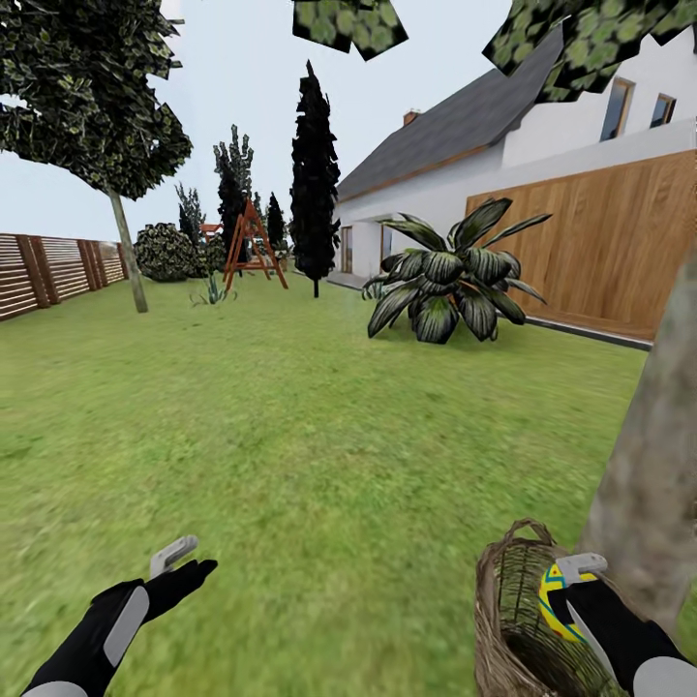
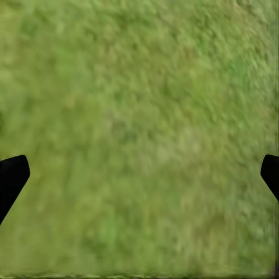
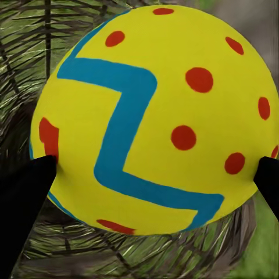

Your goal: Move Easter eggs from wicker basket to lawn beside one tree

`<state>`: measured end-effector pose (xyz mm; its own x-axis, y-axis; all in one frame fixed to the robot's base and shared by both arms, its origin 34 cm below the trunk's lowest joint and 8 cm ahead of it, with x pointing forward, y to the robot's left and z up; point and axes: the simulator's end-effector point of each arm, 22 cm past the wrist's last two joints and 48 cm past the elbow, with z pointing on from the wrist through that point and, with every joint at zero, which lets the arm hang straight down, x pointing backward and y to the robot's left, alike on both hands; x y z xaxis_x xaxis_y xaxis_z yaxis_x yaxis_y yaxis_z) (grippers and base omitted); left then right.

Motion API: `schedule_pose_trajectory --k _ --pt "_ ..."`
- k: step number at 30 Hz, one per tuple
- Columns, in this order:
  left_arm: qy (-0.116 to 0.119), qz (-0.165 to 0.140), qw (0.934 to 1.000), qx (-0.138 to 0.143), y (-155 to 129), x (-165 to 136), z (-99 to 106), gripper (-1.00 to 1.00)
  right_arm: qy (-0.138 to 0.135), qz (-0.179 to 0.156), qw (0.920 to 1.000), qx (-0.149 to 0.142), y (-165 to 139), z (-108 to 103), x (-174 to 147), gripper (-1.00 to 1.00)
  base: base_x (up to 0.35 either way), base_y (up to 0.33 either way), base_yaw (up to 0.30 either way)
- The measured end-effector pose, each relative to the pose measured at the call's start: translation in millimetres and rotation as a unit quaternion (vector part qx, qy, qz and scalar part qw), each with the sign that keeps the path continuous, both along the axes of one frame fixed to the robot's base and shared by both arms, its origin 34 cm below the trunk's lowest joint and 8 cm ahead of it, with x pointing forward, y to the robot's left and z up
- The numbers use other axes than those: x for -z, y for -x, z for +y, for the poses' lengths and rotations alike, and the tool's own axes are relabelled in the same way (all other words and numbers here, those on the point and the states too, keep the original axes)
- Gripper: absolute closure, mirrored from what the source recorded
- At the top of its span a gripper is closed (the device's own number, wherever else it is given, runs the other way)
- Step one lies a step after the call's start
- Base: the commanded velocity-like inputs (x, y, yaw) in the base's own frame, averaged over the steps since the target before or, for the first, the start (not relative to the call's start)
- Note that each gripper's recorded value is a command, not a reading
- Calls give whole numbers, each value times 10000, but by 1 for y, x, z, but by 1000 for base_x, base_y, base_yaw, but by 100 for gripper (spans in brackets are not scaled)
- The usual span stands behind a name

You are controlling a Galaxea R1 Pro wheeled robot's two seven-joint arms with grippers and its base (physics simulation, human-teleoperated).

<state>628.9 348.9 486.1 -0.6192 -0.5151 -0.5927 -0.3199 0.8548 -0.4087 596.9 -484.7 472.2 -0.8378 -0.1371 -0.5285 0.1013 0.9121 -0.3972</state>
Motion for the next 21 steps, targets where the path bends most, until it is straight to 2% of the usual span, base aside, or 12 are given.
schedule_pose_trajectory --k 8,21 --pt "12 -3 10000 6 -4 -18 -2 -100 -68 -1 10000 -35 -5 11 -14 100 -19 0 0" --pt "12 2 10000 7 -9 -45 -2 -100 -75 74 9999 -25 -6 11 -37 100 0 0 0"
